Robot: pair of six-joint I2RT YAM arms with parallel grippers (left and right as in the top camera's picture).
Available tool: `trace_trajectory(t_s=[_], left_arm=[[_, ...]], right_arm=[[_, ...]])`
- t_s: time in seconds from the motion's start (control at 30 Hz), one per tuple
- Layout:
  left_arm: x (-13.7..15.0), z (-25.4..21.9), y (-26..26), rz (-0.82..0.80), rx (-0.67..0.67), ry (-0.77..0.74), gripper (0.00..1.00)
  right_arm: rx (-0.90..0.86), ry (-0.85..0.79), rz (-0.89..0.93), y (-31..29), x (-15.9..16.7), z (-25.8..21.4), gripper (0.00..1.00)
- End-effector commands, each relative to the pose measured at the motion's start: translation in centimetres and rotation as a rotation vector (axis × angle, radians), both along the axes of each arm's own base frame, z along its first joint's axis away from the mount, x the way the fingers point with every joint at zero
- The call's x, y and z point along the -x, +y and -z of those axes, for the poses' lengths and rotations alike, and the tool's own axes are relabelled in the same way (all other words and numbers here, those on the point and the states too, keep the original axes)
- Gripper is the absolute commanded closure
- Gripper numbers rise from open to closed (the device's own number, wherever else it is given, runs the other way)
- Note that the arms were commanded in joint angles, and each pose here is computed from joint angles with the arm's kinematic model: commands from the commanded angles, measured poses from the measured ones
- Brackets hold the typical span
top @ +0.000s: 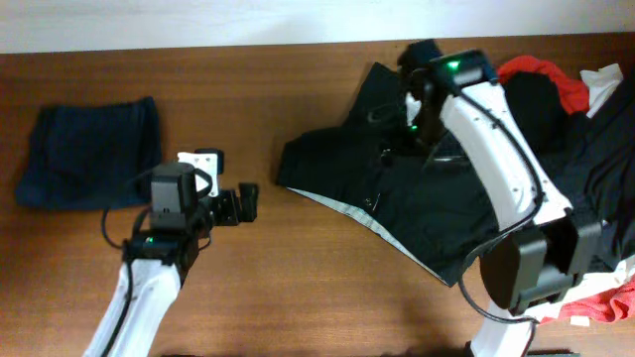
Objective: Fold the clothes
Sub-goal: 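Pull the black shorts left onto the open table with the right gripper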
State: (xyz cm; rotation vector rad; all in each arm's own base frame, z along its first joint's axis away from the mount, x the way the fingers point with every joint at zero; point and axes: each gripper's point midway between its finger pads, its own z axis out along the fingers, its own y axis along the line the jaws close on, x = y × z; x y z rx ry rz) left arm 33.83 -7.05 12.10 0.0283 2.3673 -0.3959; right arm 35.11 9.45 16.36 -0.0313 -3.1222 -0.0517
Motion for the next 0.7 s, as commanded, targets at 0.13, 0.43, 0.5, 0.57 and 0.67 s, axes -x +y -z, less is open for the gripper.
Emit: trace_trajectory(t_s=[0.13, 0.43, 0.5, 0.57, 0.67], left_arm=[[-3.4, 5.8, -5.4, 0.205, 0.216, 0.053, 0.02], [-4.5, 10.9, -11.4, 0.269, 0.266, 0.051, 0.98], [-5.2, 10.6, -9.8, 0.228, 0.264, 0.044, 0.99], [-7.2, 8.9, -4.9, 0.102, 0.264, 0.037, 0.99], [-12.3, 3.8, 3.5, -0.081, 0.263, -0.036, 0.99]], right_arm=[[0.017, 0.006, 0.064, -2.6, 0.4, -1.1, 0.01], [0.022, 0.026, 0.063, -2.7, 0.9, -1.1, 0.01], [0.03, 0.029, 0.064, -2.9, 1.0, -1.1, 0.01], [0.069, 0.026, 0.064, -3.6, 1.0, -1.1, 0.01], [0.071, 0.023, 0.068, -3.6, 0.9, -1.1, 0.01]])
